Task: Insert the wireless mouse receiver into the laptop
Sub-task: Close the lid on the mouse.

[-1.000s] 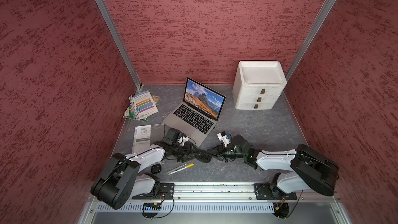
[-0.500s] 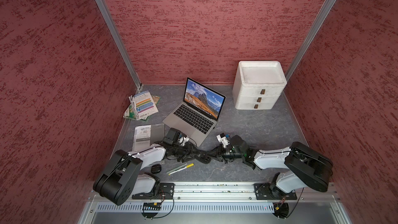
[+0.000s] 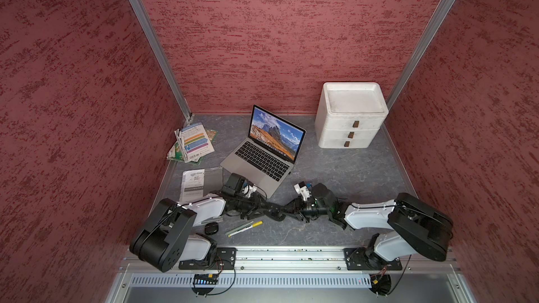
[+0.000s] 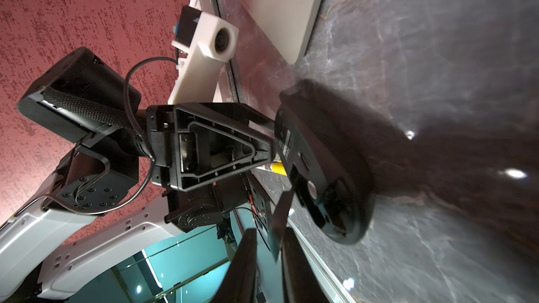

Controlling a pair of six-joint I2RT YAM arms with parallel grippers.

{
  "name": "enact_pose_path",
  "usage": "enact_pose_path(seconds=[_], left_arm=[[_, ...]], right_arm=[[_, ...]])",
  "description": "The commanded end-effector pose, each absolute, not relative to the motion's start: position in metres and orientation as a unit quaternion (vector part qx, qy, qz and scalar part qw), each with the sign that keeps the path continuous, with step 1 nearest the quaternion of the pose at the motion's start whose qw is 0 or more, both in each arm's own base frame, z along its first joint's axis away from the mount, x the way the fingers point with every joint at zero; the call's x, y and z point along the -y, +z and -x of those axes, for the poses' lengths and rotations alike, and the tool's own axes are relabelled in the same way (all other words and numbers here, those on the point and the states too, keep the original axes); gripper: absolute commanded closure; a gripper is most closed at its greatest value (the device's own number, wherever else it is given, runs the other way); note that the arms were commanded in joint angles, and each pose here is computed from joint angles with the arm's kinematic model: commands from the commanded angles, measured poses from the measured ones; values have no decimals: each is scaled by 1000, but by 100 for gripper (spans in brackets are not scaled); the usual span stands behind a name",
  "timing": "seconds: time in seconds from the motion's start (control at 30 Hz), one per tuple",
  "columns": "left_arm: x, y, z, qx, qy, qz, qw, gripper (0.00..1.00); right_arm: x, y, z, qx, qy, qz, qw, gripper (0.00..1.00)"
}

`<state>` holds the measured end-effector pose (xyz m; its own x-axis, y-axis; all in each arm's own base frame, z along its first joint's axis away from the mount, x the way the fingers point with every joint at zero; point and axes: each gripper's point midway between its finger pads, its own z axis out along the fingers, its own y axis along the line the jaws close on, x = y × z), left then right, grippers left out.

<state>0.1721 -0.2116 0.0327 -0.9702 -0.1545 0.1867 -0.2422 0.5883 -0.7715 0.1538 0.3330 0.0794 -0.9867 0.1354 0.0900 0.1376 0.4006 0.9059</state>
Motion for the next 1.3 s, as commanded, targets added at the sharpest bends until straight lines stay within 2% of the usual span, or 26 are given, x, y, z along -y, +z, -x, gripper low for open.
enact_pose_path(seconds=[0.0, 0.33, 1.27], left_arm=[[213, 31, -172, 890, 442, -99, 45, 49], [213, 31, -172, 890, 443, -99, 47, 50], [215, 34, -171, 886, 451, -98, 51, 54]], right_arm=[[-335, 90, -149, 837, -543, 68, 2, 77], [-333, 86, -147, 850, -523, 65, 7, 72], [-328, 67, -142, 869, -485, 88, 42, 72]])
